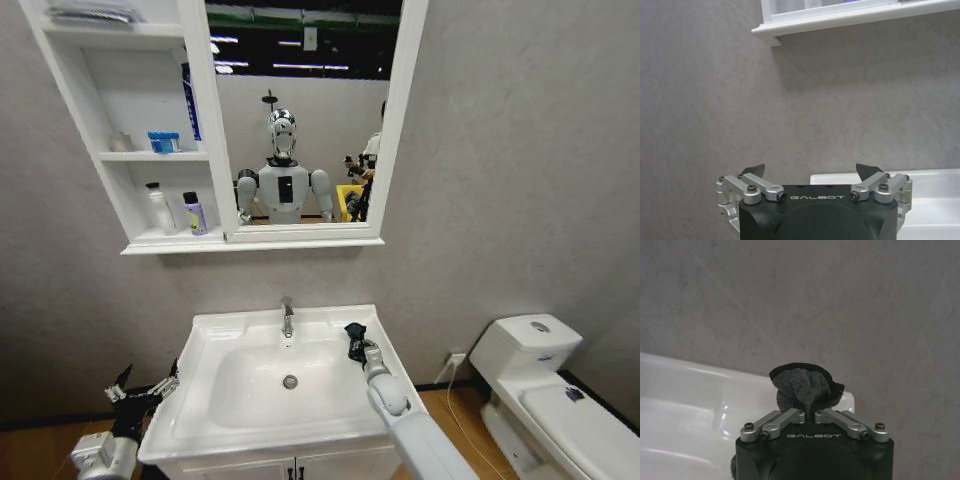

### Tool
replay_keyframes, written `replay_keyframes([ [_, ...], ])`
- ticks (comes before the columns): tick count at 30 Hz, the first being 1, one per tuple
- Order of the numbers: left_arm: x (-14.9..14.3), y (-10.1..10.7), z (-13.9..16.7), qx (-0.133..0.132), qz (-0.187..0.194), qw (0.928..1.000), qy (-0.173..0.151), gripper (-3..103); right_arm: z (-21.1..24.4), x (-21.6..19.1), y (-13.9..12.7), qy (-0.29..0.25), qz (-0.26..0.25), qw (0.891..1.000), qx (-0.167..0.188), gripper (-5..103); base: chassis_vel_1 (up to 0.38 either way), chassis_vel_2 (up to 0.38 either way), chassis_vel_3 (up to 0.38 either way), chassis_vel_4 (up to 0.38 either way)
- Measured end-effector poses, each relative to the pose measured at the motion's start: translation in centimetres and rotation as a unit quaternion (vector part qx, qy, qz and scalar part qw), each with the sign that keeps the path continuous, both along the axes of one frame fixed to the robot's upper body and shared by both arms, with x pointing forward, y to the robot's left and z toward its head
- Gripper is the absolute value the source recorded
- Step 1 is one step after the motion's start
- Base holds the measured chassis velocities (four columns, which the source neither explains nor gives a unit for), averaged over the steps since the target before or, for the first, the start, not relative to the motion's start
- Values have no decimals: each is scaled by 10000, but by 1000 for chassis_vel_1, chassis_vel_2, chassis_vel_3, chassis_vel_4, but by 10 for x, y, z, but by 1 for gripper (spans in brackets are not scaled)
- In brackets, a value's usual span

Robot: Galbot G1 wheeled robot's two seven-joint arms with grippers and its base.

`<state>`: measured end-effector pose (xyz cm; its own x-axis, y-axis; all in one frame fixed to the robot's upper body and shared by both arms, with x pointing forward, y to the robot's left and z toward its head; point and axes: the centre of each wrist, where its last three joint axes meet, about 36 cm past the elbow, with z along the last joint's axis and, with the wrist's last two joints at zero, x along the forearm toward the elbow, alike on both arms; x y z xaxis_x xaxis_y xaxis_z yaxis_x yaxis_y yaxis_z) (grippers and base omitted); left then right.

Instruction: Move facial cleanser and shampoo from washbasin to cabinet, then wipe washbasin with towel.

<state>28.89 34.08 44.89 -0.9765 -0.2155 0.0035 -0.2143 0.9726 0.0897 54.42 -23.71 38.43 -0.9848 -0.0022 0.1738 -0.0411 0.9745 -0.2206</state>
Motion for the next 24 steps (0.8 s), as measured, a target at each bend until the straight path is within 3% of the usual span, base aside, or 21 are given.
replay_keyframes([
  [4, 0, 0, 0, 0, 0, 10000, 0, 100, 6, 24, -24, -220, 192, 9996, 21, 3, 0, 0, 0, 0],
  [8, 0, 0, 0, 0, 0, 10000, 0, 100, 3, 29, -30, -99, 231, 9996, 94, 3, 0, 0, 0, 0],
  [10, 0, 0, 0, 0, 0, 10000, 0, 100, -4, 33, -33, 52, 227, 9997, 105, 14, 0, 0, 0, 0],
  [11, 0, 0, 0, 0, 0, 10000, 0, 100, -4, 33, -33, 52, 227, 9997, 105, 14, 0, 0, 0, 0],
  [12, 0, 0, 0, 0, 0, 10000, 0, 100, -12, 38, -36, 121, 267, 9995, 139, 19, 0, 0, 0, 0],
  [13, 0, 0, 0, 0, 0, 10000, 0, 100, -17, 46, -36, 137, 337, 9987, 368, 35, 0, 0, 0, 0],
  [14, 0, 0, 0, 0, 0, 10000, 0, 100, -17, 46, -36, 137, 337, 9987, 368, 35, 0, 0, 0, 0],
  [16, 0, 0, 0, 0, 0, 10000, 0, 100, -10, 43, -32, 103, 290, 9984, 477, 46, 0, 0, 0, 0],
  [18, 0, 0, 0, 0, 0, 10000, 0, 100, -7, 40, -31, 64, 228, 9987, 459, 51, 0, 0, 0, 0],
  [19, 0, 0, 0, 0, 0, 10000, -1, 100, 2, 29, -28, 7, 57, 9993, 379, 62, 0, 0, 0, 0],
  [21, 0, 0, 0, -1, -1, 10000, 0, 100, 6, 20, -27, -18, -57, 9995, 318, 62, 0, 0, 0, 0],
  [23, 0, 0, 0, 0, -1, 10000, 0, 100, 15, -17, -28, -29, -348, 9993, 121, 73, 0, 0, 0, 0],
  [24, 0, 0, 0, 0, -1, 10000, 0, 100, 15, -17, -28, -29, -348, 9993, 121, 73, 0, 0, 0, 0],
])
